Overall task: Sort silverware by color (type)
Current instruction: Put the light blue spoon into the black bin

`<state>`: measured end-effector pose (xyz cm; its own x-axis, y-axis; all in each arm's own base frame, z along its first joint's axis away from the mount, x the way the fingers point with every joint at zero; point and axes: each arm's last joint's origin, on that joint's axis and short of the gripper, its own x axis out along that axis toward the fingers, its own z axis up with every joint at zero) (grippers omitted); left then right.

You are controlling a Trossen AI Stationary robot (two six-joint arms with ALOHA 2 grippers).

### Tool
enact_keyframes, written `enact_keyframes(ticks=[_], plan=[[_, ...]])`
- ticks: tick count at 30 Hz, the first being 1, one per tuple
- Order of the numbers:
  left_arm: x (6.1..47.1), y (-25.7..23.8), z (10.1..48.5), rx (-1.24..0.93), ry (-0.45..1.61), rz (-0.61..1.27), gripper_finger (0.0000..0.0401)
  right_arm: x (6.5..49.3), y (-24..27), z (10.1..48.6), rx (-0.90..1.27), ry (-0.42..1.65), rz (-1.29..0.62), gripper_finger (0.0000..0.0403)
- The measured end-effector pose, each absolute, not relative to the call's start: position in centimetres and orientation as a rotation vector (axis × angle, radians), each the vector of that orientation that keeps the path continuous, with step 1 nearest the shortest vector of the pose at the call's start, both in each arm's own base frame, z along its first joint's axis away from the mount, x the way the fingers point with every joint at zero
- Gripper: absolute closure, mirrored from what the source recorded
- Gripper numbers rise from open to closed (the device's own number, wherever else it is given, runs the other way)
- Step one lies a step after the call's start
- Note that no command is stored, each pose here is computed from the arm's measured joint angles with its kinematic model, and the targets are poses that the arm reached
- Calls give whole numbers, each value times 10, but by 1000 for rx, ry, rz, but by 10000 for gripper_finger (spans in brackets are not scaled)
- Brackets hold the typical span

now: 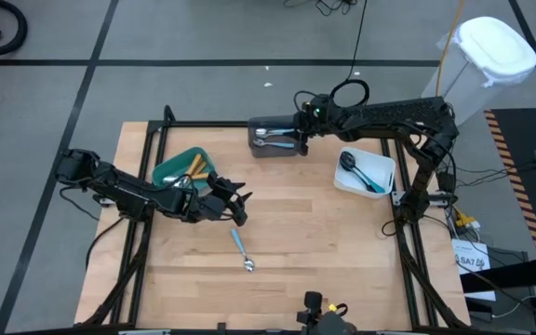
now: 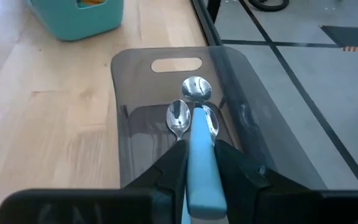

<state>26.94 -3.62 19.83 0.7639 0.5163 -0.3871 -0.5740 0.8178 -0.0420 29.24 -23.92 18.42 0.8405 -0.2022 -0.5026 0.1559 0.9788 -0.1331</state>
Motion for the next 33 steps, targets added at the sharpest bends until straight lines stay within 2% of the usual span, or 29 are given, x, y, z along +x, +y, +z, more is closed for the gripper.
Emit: enact_keyframes(ticks=[20, 33], plan=[[270, -36, 198, -156, 373, 595, 224, 302, -242, 156, -106, 584, -207, 328], [270, -36, 198, -156, 373, 595, 224, 303, -243, 154, -109, 579, -208, 327]])
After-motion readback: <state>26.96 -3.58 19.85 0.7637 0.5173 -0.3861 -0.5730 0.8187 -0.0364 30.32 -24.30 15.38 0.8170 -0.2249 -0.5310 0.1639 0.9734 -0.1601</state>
